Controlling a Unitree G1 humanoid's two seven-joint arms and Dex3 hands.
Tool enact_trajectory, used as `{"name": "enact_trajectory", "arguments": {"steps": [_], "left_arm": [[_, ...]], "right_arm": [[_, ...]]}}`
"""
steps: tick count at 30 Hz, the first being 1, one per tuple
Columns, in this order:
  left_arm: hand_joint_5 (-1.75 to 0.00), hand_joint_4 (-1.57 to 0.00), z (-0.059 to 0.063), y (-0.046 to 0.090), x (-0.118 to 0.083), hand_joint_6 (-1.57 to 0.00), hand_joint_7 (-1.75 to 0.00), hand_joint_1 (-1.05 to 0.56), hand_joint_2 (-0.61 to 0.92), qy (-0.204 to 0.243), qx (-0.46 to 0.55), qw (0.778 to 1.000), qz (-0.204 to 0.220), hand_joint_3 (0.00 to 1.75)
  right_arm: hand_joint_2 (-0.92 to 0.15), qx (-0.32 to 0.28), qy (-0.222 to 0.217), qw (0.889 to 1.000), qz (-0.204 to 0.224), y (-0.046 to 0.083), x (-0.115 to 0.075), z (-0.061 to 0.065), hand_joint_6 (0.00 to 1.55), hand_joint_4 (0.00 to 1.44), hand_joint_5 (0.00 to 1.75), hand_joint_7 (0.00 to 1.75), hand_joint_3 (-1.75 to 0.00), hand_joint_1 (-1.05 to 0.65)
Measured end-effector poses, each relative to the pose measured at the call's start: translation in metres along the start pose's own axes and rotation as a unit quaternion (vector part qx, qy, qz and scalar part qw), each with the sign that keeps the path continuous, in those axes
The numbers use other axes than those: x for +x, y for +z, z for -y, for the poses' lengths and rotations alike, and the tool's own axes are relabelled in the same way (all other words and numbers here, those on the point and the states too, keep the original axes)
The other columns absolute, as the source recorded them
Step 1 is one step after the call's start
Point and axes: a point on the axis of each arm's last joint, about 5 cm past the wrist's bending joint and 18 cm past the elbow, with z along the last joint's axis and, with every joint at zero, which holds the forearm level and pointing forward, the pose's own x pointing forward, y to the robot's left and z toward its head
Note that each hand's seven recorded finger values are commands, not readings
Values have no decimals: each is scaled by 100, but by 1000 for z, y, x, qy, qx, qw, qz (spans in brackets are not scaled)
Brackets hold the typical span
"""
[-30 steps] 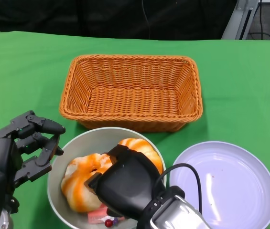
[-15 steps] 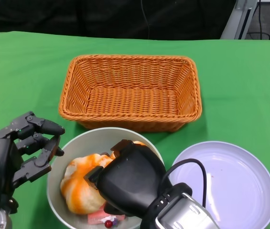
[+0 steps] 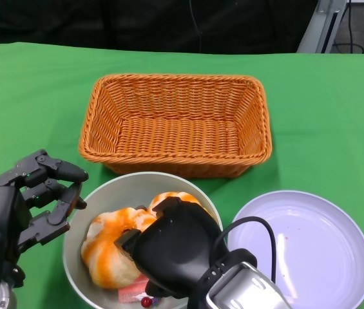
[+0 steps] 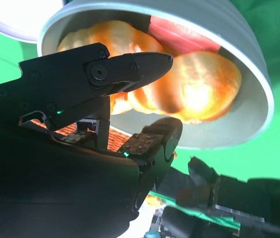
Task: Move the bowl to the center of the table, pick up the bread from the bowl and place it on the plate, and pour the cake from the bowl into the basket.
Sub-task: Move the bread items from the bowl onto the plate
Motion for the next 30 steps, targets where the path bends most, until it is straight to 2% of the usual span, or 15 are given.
{"name": "enact_trajectory", "arguments": {"steps": [13, 20, 22, 23, 26, 28, 29, 30], "left_arm": [[-140, -65, 1, 0, 0, -76, -111, -21, 63, -1, 12, 1000, 0, 63], [-140, -70, 1, 0, 0, -79, -110, -18, 66, 1, 19, 1000, -2, 60], [-140, -72, 1, 0, 0, -79, -109, -15, 67, 6, 19, 1000, -1, 61], [-140, -73, 2, 0, -1, -79, -108, -12, 68, 7, 17, 1000, 0, 62], [-140, -73, 3, 1, -1, -79, -107, -10, 69, 8, 13, 1000, 2, 63], [-140, -73, 3, 1, -1, -78, -106, -9, 69, 8, 13, 1000, 3, 64], [-140, -73, 3, 2, -2, -78, -106, -9, 69, 8, 13, 1000, 4, 64], [-140, -73, 4, 2, -2, -78, -106, -8, 69, 8, 12, 1000, 5, 65]], "right_arm": [[-92, -2, 3, 1000, -8, 1, 8, -2, 44, 39, 108, 1, -10, -66], [-92, -4, 1, 1000, -10, 1, 10, -5, 39, 41, 110, 1, -8, -62], [-92, -8, 5, 1000, -9, 2, 11, -6, 43, 43, 107, 2, -5, -59], [-92, -12, 6, 1000, -8, 2, 11, -6, 51, 48, 94, 3, -4, -56], [-92, -28, 10, 1000, -8, 2, 13, -6, 58, 54, 79, 3, -4, -55], [-92, -40, 12, 999, -9, 3, 14, -7, 62, 64, 54, 2, -7, -59], [-92, -47, 14, 999, -10, 3, 15, -8, 65, 67, 49, 2, -7, -60], [-92, -54, 15, 998, -10, 4, 16, -10, 68, 67, 53, 2, -5, -59]]}}
